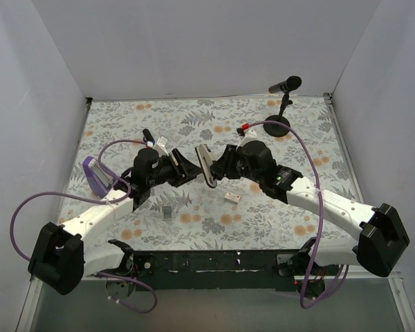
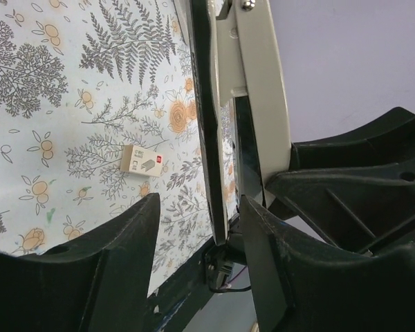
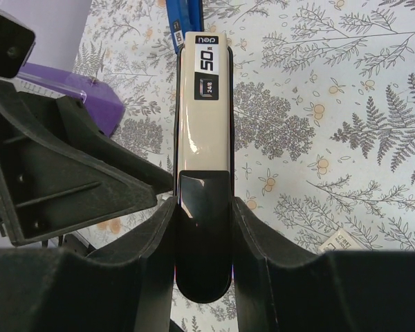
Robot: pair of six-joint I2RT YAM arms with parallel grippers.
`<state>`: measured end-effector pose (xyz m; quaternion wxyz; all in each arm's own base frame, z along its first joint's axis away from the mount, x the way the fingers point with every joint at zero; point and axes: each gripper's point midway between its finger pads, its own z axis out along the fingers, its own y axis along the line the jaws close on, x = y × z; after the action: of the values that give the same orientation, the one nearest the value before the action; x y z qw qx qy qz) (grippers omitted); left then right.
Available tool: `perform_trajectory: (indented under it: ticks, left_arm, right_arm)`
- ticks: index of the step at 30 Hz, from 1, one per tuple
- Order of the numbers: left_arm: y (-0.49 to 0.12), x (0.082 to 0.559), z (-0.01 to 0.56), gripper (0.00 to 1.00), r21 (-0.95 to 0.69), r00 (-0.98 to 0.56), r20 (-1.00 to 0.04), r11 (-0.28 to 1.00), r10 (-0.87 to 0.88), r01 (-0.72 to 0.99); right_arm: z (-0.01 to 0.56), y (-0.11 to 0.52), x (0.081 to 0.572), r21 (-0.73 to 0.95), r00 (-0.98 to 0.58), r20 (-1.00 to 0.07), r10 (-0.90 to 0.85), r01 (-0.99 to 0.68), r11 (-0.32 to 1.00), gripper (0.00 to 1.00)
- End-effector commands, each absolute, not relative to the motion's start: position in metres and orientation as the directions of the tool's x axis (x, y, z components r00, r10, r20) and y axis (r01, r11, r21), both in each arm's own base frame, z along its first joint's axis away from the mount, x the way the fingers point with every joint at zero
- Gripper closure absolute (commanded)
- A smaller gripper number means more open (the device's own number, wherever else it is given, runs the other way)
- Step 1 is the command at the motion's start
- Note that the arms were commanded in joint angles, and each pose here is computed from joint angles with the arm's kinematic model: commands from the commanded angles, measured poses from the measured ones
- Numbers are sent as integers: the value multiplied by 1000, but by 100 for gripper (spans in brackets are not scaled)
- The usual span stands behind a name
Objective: Unload the staples from the stapler
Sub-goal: Unload the staple at the center of the board.
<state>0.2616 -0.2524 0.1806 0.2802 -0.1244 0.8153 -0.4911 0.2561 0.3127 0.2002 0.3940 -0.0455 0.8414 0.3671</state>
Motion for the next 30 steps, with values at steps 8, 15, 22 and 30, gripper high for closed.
perform_trajectory:
  ticks: [8,15,22,30]
  left_arm:
    - [-277,267,178,48,-896,-839,-304,436,-451,90]
    - [-292,261,173,59,-910,-875,-254,409,-411,71]
    - [-293,256,178,84,-920,-876,-243,385,-417,71]
    - [-299,251,184,100,-941,-896,-198,332,-397,61]
  right_arm:
    - [236,325,267,616,-603,-741,297,-433,658,99]
    - [224,331,266,627,-625,-725,288,-428,651,99]
    - [223,335,268,624,-630,-725,278,-432,651,99]
    - [211,333,263,582,-653,-731,198,-445,681,85]
